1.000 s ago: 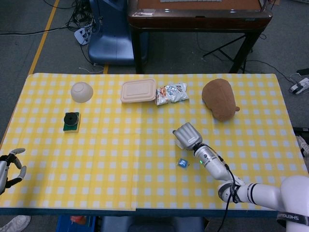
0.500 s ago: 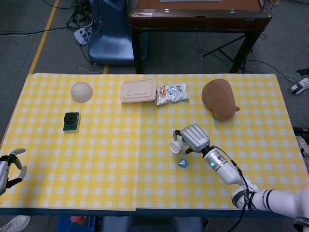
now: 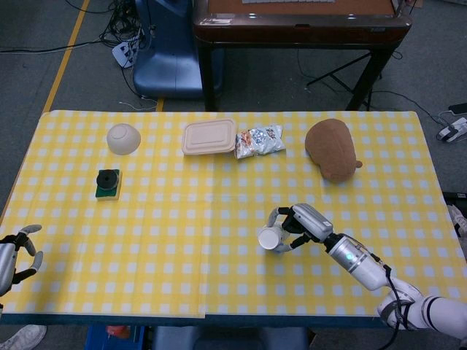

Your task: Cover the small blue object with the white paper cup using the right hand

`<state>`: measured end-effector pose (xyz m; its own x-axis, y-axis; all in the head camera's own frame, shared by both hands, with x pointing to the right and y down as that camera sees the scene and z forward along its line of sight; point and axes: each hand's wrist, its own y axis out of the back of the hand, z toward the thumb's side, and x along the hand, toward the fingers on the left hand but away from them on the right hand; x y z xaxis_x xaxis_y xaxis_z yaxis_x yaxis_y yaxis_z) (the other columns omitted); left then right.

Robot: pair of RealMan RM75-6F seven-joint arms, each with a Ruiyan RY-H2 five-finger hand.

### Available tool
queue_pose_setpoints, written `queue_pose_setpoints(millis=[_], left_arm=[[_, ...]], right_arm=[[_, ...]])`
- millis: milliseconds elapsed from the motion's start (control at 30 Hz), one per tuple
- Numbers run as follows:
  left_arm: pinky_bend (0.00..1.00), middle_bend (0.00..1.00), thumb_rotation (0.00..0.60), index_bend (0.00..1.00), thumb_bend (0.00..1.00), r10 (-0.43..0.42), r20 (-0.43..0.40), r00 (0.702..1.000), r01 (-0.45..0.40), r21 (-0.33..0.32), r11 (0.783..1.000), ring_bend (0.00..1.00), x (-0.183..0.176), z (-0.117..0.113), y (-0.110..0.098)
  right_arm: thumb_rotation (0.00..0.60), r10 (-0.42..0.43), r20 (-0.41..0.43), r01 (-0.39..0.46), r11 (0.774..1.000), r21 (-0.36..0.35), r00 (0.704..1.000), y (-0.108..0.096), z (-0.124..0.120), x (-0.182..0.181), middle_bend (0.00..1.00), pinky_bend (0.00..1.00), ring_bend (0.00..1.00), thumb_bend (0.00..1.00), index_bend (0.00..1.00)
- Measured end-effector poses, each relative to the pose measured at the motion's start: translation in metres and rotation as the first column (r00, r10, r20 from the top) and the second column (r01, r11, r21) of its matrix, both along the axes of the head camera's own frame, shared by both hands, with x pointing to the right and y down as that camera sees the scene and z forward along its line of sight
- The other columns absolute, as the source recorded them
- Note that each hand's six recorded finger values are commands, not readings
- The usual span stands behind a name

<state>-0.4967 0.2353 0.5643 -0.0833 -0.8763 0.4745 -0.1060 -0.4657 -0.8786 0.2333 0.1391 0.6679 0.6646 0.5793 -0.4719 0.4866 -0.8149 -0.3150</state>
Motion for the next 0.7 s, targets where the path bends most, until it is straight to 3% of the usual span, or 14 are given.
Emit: queue_pose_setpoints(millis=[400, 700], left_arm=[[0.50, 0.57, 0.600, 0.32, 0.42, -0.003, -0.004, 1.000, 0.003, 0.003, 1.000, 0.41, -0.001, -0.002, 0.000], [0.50, 0.57, 0.600, 0.32, 0.42, -0.003, -0.003, 1.000, 0.003, 0.003, 1.000, 0.41, -0.001, -0.002, 0.000]], right_arm=[[0.600, -0.001, 0.077, 0.015, 0.985, -0.172, 0.997, 0.021, 0.033, 0.025, 1.00, 1.00, 1.00, 0.04, 0.51], [0.600, -0.008, 0.085, 0.027, 0.975, -0.220, 0.996, 0.025, 0.050, 0.029, 1.00, 1.00, 1.00, 0.02, 0.51]])
